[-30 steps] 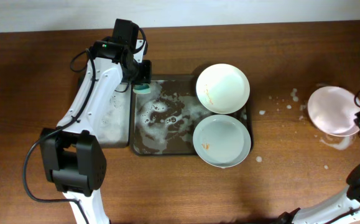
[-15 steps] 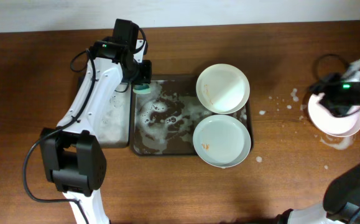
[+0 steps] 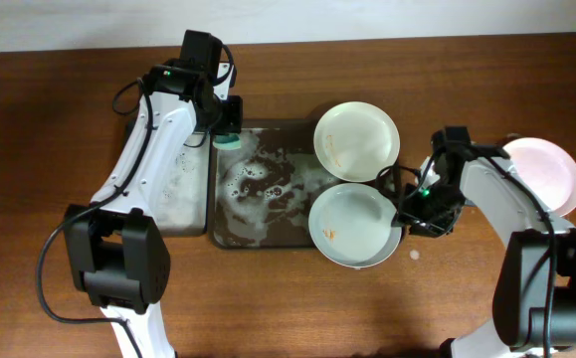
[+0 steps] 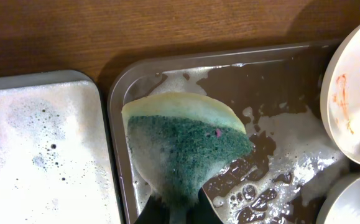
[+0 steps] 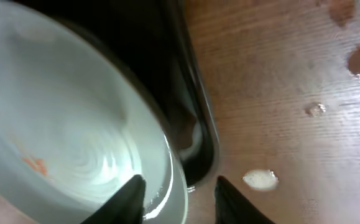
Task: Clean dirty plates on tray and stack at the side
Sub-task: 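Move the right gripper back and grasp the pale green plate rim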
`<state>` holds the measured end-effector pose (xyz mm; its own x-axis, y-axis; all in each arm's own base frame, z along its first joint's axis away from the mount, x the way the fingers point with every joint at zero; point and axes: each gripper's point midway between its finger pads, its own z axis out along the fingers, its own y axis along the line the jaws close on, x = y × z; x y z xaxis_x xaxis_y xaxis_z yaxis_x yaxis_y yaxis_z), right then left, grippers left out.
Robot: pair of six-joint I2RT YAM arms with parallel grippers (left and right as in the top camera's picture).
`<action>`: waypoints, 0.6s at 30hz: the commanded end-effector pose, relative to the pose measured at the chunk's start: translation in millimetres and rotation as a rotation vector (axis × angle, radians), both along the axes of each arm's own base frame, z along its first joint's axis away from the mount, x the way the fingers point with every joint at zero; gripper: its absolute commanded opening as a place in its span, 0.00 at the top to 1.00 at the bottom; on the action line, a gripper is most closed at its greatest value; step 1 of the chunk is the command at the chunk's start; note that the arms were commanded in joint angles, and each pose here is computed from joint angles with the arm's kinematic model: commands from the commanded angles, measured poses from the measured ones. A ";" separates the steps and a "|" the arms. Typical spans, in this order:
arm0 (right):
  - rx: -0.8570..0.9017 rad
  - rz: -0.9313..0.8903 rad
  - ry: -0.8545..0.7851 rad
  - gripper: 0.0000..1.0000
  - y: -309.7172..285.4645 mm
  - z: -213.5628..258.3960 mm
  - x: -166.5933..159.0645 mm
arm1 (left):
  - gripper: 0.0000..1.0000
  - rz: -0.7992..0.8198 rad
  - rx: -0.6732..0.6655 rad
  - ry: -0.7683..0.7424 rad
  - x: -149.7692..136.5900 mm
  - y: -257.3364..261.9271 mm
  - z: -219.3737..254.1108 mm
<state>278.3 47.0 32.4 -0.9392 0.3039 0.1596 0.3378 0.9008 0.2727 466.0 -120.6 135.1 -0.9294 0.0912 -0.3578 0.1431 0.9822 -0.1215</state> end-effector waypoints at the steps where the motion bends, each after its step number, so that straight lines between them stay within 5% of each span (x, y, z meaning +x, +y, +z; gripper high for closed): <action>1: -0.012 0.008 -0.008 0.65 1.4 -15.4 -3.2 | 0.99 0.007 0.002 0.011 -1.1 -0.8 -4.3; 13: -0.006 0.104 -0.070 0.96 29.1 -23.9 0.6 | 0.99 0.007 0.002 0.012 -1.2 -0.8 -4.4; 18: 0.080 0.121 -0.120 0.96 49.3 -5.0 12.3 | 0.99 0.007 0.002 0.012 -1.3 -0.9 -4.4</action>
